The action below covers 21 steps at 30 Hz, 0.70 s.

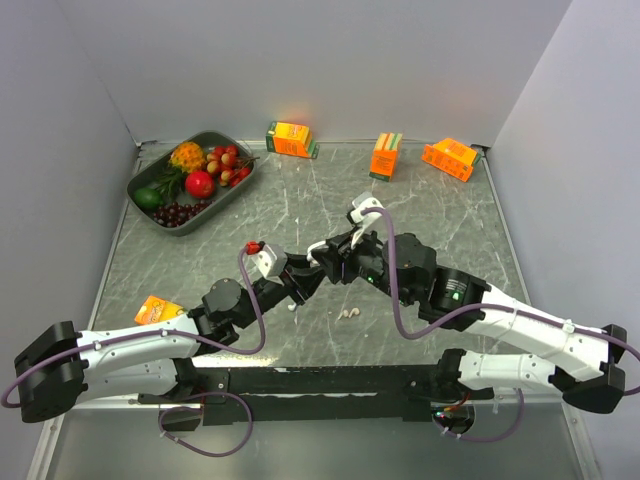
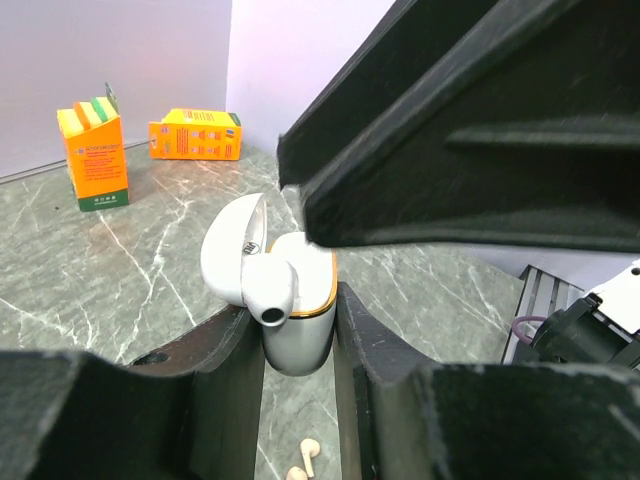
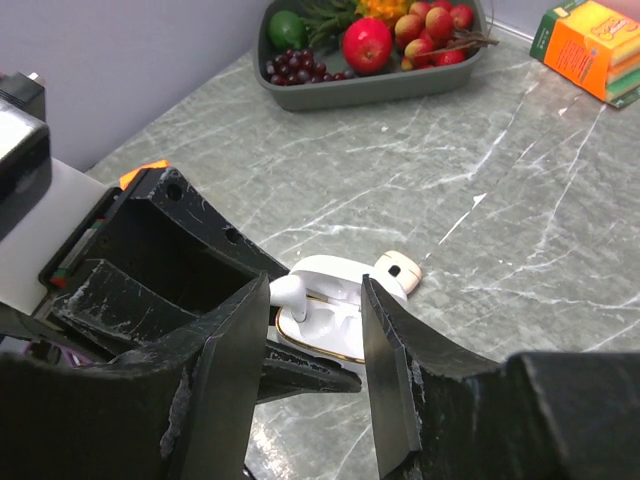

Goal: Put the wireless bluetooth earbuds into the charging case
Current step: Place the earbud in the charging case.

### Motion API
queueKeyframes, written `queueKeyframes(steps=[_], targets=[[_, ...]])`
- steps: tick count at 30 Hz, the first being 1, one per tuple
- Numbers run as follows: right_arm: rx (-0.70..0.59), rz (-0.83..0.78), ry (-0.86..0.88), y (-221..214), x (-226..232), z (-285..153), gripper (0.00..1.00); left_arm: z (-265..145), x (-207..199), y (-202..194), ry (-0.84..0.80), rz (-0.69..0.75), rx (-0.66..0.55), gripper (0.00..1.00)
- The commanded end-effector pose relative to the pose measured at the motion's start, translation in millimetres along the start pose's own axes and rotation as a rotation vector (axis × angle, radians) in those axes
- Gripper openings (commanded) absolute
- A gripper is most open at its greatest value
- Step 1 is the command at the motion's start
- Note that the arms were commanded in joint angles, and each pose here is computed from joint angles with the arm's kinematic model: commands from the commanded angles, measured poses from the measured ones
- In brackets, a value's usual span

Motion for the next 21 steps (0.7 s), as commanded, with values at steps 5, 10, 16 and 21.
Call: queueKeyframes(steps=[5, 10, 16, 21], targets=[[-0.087, 0.043, 0.039, 32, 10, -14, 0.49, 1, -1, 22, -0.010, 0.006, -0.104, 0.01], [-0.098, 0.037, 0.053, 33, 10, -18, 0.45, -4, -2, 20, -0.029, 0.052, -0.130, 0.01], [-0.002, 0.006, 0.071, 20, 16, -10, 0.46, -4, 0, 19, -0.022, 0.068, -0.124, 0.01], [0.039, -0.009, 0.079, 15, 18, -7, 0.49, -6, -2, 19, -0.037, 0.093, -0.134, 0.01]])
Point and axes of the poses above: each gripper's point midway between its finger pads, its own z axis out along the fingers, its own x axis along the line the jaws close on, y = z × x, the point moved 4 cm from there along -z, back along the fingers, and after that the axes turned 11 degrees about z, right-handed, at the moved point
